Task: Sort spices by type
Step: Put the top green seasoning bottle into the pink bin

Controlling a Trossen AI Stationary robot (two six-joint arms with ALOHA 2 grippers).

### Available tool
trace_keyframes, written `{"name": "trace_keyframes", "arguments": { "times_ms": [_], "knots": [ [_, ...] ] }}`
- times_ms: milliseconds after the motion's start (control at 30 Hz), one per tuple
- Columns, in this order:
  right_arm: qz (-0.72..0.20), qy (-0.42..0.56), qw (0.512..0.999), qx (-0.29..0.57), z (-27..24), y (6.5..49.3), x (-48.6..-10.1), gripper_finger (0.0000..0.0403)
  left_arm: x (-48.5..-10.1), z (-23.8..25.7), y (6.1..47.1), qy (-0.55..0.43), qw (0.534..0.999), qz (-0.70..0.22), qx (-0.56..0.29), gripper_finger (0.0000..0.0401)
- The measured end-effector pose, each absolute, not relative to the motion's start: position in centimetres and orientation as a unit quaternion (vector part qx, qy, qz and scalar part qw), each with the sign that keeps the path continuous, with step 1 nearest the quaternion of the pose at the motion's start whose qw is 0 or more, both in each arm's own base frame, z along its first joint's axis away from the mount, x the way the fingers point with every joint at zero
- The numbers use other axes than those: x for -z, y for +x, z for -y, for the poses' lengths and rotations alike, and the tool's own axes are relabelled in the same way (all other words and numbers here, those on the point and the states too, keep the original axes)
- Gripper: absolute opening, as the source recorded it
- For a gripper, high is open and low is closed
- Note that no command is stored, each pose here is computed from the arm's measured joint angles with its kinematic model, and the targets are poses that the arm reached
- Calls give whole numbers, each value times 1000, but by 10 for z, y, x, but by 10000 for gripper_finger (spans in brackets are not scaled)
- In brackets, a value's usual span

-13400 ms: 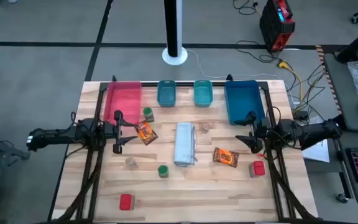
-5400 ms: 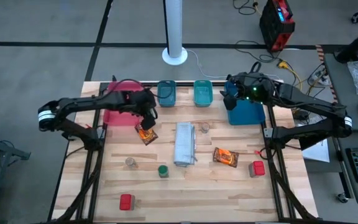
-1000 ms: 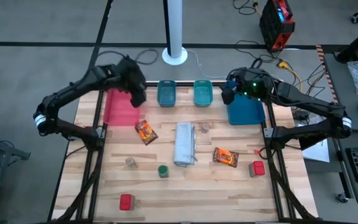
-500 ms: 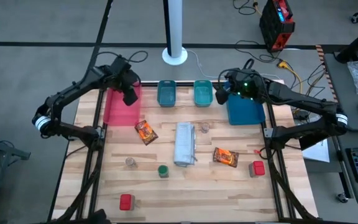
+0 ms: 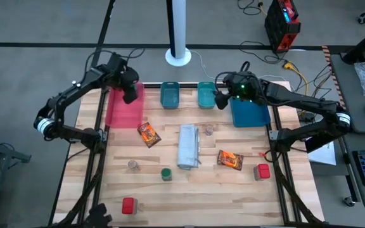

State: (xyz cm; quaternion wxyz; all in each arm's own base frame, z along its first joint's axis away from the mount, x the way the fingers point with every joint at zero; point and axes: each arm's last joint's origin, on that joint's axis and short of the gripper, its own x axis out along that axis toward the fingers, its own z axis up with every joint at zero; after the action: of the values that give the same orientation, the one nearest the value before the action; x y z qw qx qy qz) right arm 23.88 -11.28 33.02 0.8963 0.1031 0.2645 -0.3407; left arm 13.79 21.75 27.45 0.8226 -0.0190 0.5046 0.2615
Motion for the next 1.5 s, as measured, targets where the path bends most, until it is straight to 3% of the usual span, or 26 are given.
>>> {"name": "trace_keyframes", "arguments": {
  "times_ms": [1333, 1500],
  "knots": [
    [-228, 103, 906, 342, 114, 242, -336, 343, -222, -234, 128, -55, 815, -515, -260, 187],
    [-225, 109, 905, 344, 114, 242, -336, 343, -220, -234, 128, -50, 815, -515, -260, 228]
  ]
}}
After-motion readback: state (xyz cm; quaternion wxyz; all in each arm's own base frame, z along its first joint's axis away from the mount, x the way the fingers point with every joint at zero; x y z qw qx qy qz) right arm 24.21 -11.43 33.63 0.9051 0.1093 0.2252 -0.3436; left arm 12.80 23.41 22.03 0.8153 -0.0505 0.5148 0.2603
